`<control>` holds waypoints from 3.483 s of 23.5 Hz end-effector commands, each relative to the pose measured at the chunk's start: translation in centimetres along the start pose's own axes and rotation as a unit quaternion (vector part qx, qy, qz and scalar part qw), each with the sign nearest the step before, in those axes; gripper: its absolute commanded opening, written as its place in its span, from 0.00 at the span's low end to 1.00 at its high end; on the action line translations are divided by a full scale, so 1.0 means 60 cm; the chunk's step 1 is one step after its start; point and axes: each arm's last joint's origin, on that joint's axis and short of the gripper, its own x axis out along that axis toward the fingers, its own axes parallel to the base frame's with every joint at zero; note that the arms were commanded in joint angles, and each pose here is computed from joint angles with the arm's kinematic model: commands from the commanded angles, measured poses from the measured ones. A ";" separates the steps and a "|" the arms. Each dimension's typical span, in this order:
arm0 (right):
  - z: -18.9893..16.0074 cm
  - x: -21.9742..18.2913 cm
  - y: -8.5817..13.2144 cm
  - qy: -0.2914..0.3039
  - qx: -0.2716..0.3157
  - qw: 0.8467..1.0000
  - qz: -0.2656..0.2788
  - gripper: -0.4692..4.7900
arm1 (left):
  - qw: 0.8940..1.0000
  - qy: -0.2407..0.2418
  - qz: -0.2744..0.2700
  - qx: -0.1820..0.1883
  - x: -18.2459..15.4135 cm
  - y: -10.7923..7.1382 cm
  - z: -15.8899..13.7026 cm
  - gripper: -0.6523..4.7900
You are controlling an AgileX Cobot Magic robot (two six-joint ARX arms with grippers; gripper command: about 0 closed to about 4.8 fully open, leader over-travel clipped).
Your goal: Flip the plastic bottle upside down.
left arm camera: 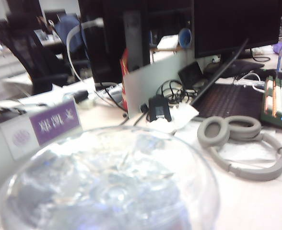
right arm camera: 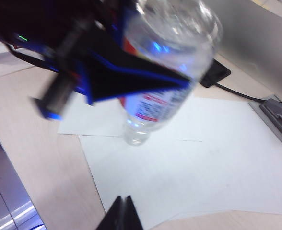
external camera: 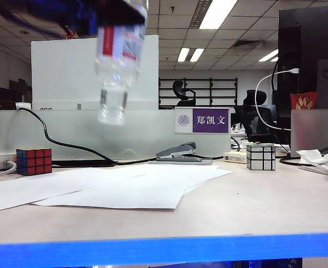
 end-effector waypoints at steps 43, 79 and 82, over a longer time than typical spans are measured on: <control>-0.017 -0.046 0.005 0.046 0.007 0.999 0.004 0.07 | 0.995 -0.091 -0.001 -0.030 0.088 0.015 -0.214 0.20; 0.000 -0.067 0.003 -0.015 0.004 1.000 -0.009 0.07 | 0.980 -0.197 -0.002 0.006 0.043 0.016 -0.049 0.06; 0.003 -0.077 0.003 -0.029 0.003 1.000 -0.011 0.07 | 0.986 -0.165 -0.013 0.003 0.026 0.010 -0.014 0.11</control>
